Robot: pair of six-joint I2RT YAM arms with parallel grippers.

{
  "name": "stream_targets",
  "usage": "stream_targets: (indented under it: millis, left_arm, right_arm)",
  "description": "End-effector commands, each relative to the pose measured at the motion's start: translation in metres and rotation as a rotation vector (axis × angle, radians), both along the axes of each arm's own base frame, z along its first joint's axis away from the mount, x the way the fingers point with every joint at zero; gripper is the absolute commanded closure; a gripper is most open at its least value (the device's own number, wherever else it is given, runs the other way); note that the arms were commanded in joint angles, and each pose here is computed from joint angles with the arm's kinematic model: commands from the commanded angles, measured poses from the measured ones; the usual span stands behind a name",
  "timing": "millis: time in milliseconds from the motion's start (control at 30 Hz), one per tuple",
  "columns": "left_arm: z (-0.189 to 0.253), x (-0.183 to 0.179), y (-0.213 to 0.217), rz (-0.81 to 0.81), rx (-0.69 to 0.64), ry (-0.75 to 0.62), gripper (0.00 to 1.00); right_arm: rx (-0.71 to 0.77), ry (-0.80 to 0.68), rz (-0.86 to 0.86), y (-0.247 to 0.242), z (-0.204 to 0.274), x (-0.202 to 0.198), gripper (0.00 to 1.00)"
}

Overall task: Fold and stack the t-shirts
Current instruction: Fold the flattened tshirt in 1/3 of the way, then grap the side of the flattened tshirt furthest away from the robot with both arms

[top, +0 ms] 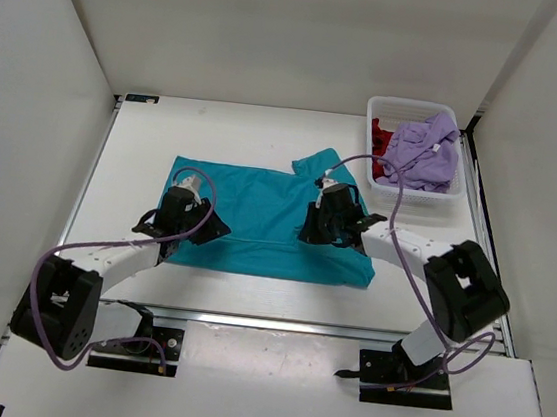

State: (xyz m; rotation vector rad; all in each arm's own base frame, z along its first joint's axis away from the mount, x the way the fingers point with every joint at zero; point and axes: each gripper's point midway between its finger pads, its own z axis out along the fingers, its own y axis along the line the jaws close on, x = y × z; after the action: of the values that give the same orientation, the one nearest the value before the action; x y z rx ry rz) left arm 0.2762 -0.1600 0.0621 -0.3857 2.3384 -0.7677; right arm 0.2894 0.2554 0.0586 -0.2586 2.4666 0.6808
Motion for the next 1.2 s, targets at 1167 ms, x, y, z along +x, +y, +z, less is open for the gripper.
stream_targets:
  millis: [1167]
  left_arm:
    - [0.000,0.245,0.190,0.504,0.290,0.078,0.54]
  right_arm:
    - [0.158,-0.177,0.021,-0.009,0.051,0.025,0.79]
